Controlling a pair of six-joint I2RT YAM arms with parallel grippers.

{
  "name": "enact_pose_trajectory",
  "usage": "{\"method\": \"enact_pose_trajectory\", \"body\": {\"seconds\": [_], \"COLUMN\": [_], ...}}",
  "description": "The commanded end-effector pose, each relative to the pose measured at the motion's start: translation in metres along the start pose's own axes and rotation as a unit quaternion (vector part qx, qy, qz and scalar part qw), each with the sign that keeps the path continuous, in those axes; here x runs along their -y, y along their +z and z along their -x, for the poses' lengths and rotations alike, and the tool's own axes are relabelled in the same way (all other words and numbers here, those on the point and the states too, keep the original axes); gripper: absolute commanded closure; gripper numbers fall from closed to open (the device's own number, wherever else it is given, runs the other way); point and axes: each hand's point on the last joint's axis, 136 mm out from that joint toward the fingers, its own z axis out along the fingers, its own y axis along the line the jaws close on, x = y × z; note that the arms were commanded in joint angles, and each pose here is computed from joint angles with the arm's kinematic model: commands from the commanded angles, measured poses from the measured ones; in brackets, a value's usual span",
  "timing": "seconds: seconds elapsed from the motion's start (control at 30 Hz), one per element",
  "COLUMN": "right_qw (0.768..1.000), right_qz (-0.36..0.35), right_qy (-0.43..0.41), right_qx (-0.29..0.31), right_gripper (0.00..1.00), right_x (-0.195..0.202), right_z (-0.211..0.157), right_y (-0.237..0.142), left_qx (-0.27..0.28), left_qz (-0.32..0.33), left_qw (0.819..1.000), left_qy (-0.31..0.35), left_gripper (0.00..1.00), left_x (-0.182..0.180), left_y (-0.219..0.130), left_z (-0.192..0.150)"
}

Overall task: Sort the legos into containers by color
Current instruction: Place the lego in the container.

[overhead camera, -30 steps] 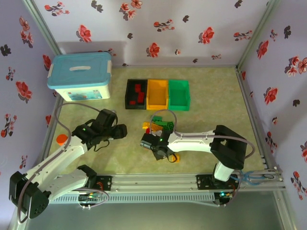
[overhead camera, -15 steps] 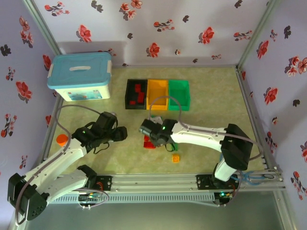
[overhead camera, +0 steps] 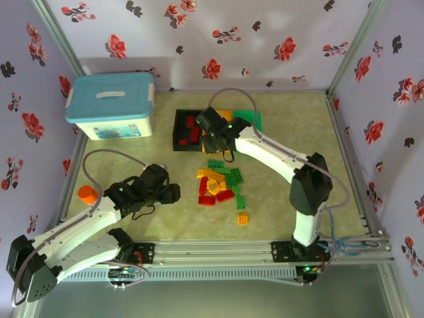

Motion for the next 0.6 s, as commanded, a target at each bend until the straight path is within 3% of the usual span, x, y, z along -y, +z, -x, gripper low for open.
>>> {"method": "enact_pose_trajectory", "body": {"seconds": [0.0,0.47,0.57], "right_qw": [0.999,0.998,0.998], "right_qz": [-0.008,-0.028,-0.031], "right_qy": [-0.018,-0.002,0.000], "right_qx": [-0.030,-0.065,-0.056], "right_gripper": [0.65,0.64,0.51], "right_x": [0.016,0.048,0.048], "right_z": [0.013,0.057,0.066], "right_y": [0.015,0.082,0.079], "left_qx": [0.010,0.017,0.016], "left_qz": [0.008,-0.001,-0.002], "left_qw": [1.000,1.000,1.000], "left_qy": [-0.012,-0.007,-0.002], "left_gripper": [0.35,0.35,0.35], "left_x": [-0.005,-0.002,0.000], "left_y": [0.001,-0.005,-0.007], "left_z": [-0.004,-0.006,-0.007]}}
